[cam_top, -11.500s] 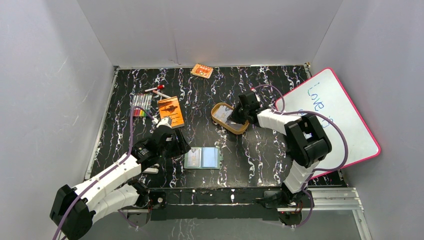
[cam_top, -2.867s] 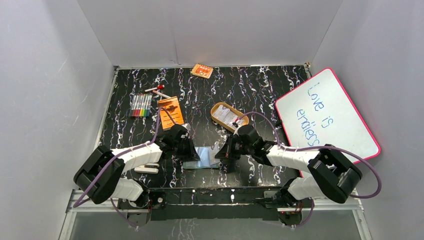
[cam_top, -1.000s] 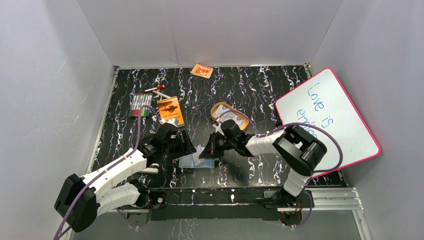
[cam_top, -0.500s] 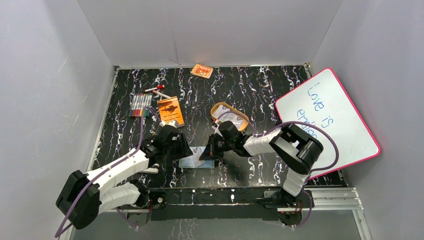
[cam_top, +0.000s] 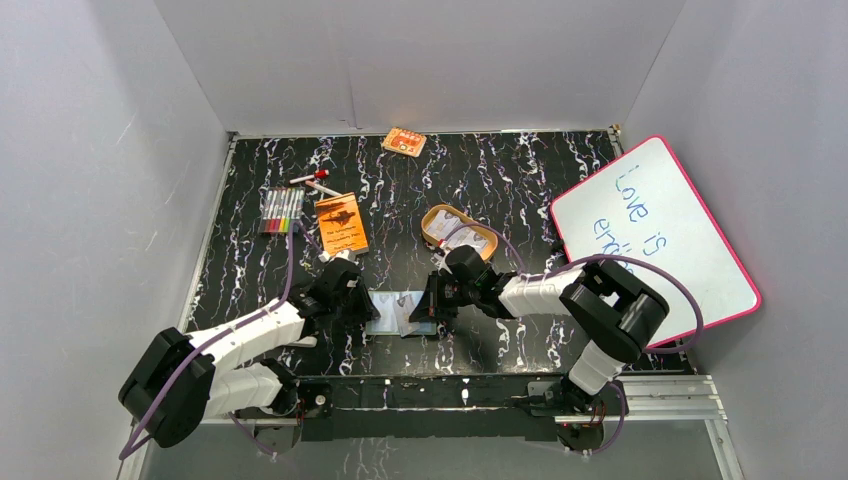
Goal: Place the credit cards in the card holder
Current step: Turn over the card slot in the card holder, then insert the credit card into the card holder.
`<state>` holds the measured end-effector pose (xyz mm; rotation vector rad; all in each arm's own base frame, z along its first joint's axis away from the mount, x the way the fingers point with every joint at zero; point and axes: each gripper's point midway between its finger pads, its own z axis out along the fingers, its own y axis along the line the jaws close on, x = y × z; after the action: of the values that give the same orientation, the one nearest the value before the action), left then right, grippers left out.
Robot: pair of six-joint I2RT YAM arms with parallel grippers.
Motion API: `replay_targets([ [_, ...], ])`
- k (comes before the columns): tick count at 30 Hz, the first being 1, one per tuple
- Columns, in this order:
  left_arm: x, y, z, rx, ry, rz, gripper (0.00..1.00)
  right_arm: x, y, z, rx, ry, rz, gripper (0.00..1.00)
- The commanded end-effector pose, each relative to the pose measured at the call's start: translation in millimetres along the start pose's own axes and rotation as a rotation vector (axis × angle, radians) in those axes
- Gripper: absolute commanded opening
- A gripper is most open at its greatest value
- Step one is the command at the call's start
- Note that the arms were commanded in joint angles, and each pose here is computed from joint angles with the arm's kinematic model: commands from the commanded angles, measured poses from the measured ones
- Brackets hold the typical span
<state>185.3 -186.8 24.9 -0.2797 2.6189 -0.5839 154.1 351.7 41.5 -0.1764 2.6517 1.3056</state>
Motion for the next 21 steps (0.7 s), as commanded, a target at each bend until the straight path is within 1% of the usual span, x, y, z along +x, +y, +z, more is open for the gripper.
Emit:
replay_targets([
  [1, 8, 14, -2, -0.029, -0.004, -0.021, 0.14, -6, 4, -4, -0.008, -0.053, 0.025, 0.0],
  [6, 9, 13, -3, -0.026, 0.002, -0.026, 0.12, -12, 8, -14, -0.03, -0.127, 0.09, 0.0],
  [9, 13, 15, -1, -0.032, 0.018, -0.035, 0.1, -13, 10, -18, -0.045, -0.148, 0.12, 0.0],
  [16, 14, 13, -1, -0.023, 0.024, -0.041, 0.1, -20, 22, -15, -0.098, -0.166, 0.136, 0.0],
  [21, 13, 12, -3, -0.027, 0.026, -0.05, 0.13, -22, 23, -8, -0.101, -0.16, 0.129, 0.0],
])
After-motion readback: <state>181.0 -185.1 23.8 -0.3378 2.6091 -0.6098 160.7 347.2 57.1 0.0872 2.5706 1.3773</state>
